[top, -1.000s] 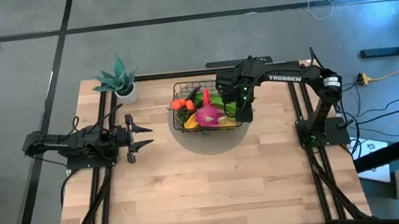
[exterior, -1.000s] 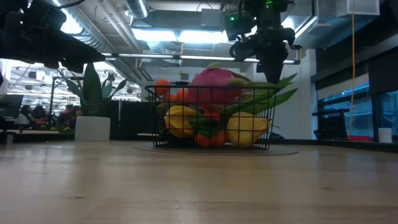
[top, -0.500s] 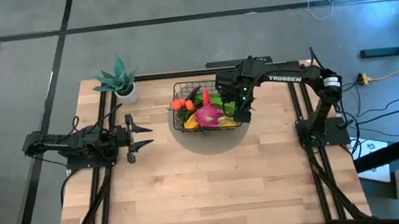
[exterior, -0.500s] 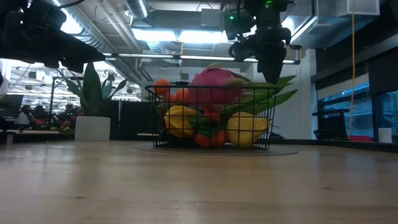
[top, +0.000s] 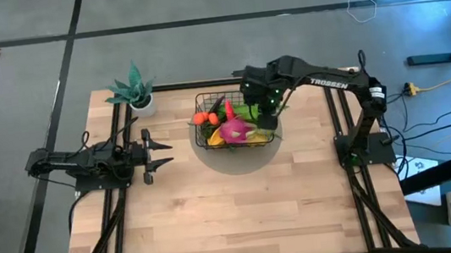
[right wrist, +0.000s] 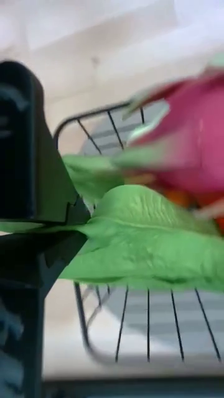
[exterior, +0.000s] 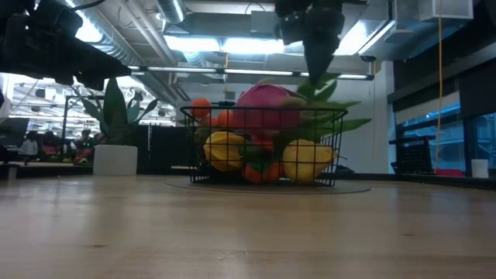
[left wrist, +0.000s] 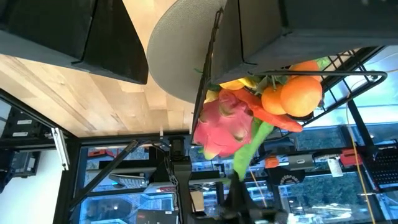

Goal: Build produce basket
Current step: Adjust the leaf lettuce

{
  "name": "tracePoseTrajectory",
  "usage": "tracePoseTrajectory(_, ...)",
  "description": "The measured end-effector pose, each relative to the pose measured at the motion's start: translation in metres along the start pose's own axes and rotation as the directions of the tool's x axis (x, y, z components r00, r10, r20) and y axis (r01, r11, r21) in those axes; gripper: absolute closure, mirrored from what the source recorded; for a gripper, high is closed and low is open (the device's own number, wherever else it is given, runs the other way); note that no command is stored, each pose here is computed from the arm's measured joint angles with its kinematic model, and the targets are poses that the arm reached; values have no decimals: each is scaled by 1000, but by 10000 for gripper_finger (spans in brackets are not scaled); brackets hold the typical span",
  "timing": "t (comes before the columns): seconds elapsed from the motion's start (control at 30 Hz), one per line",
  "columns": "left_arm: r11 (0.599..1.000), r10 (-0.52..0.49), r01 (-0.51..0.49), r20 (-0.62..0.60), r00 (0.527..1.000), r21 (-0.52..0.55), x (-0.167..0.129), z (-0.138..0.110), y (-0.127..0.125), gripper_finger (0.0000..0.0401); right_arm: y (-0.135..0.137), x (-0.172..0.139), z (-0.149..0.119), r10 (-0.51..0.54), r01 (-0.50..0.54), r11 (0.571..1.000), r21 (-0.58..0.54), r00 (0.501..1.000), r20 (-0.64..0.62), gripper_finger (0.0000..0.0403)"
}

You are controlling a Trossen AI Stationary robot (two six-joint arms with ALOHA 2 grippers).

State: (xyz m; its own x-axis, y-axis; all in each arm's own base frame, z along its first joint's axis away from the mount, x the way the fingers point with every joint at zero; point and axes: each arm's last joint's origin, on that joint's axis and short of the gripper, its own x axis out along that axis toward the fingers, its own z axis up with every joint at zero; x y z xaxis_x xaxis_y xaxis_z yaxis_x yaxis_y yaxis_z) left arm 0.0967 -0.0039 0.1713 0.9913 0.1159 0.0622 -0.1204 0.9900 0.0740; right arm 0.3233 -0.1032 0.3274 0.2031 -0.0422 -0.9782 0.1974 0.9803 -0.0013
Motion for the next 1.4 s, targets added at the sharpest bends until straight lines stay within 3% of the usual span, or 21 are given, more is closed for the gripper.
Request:
tracePoseTrajectory(0.1,1000,0,0,0,1000,0,0,0,0,228,-1,-11,0,-55,54,999,2,998,7,403)
tracePoseTrajectory(0.27,1000,0,0,0,1000,0,0,0,0,228,-1,-16,-6,-53,55,998,26,997,-53,403)
tracePoseTrajectory(0.83,1000,-1,1,1,1000,0,0,0,0,228,-5,46,-21,-26,33,999,34,982,-187,403)
tracePoseTrajectory(1.07,1000,0,0,0,1000,0,0,0,0,228,-5,46,-23,-57,64,998,26,975,-213,399)
tracePoseTrajectory(1.4,1000,0,0,0,1000,0,0,0,0,228,-4,12,-26,-43,67,994,82,962,-270,300)
